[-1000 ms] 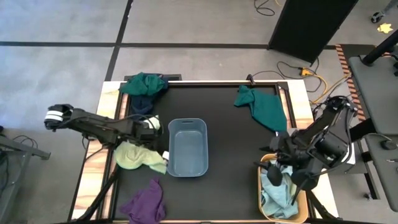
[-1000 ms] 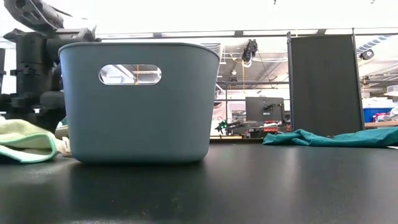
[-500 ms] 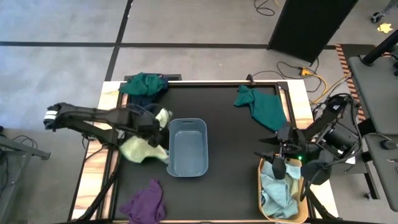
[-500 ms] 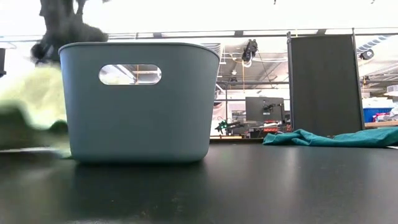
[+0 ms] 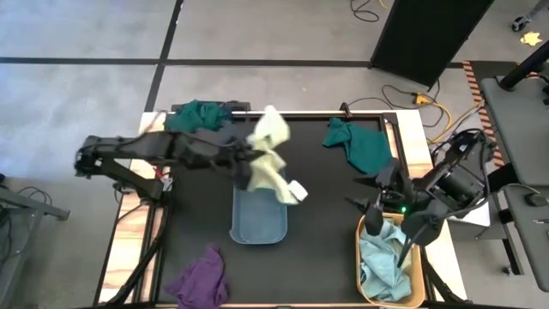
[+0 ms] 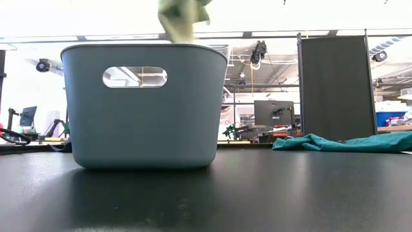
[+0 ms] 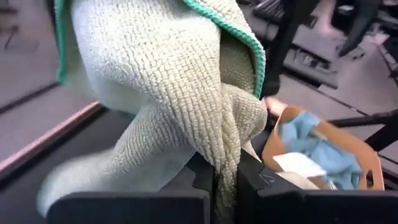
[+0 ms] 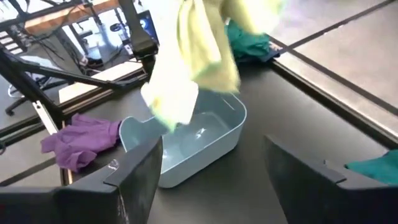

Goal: Sort microfiber towel by color & place in baskets
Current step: Put the light green microfiber cloth into the yellow bin

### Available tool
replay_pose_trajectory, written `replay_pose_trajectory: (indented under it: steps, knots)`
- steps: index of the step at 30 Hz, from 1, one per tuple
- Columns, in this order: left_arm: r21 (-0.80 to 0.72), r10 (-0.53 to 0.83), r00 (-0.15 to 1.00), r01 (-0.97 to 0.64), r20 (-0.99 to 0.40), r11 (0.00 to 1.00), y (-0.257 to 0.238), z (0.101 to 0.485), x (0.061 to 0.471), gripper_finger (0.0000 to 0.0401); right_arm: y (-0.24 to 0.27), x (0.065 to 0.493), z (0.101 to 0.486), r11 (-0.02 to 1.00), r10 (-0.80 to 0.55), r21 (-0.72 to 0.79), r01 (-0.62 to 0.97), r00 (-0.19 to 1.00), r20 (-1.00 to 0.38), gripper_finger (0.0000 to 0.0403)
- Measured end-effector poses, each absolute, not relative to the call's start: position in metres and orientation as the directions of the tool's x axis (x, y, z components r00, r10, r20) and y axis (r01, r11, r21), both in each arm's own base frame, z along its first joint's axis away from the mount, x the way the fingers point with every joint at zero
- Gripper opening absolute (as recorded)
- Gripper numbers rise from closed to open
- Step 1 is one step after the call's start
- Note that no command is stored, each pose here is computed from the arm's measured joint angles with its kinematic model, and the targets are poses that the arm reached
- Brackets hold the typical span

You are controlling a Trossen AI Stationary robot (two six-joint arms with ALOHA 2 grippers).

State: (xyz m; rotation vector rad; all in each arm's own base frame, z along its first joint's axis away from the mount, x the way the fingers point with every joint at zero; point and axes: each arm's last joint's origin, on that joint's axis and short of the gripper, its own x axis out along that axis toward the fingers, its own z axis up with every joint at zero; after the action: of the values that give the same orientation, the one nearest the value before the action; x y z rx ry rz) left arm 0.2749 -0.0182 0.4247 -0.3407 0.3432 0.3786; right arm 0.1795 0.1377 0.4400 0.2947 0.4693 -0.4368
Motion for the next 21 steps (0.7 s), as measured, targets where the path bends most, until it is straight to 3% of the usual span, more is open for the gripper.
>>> replay_pose_trajectory:
  steps: [5,11,21]
  knots:
    - [-0.236,0.276,0.894,-0.37,-0.352,0.899,-0.025,0.4,0.336,0.0002,0.135,0.177,0.442,0.879,-0.333,0.149,0.453,0.807,-0.488,0.0268]
    - [-0.307,0.112,0.929,-0.228,-0.353,0.924,-0.031,0.351,0.397,0.0002,0.136,0.177,0.442,0.9,-0.306,0.12,0.419,0.804,-0.509,0.0256]
    - [-0.311,0.148,0.836,-0.353,-0.529,0.882,-0.017,0.264,0.45,0.0011,0.138,0.177,0.438,0.918,-0.258,0.114,0.381,0.79,-0.557,0.0266]
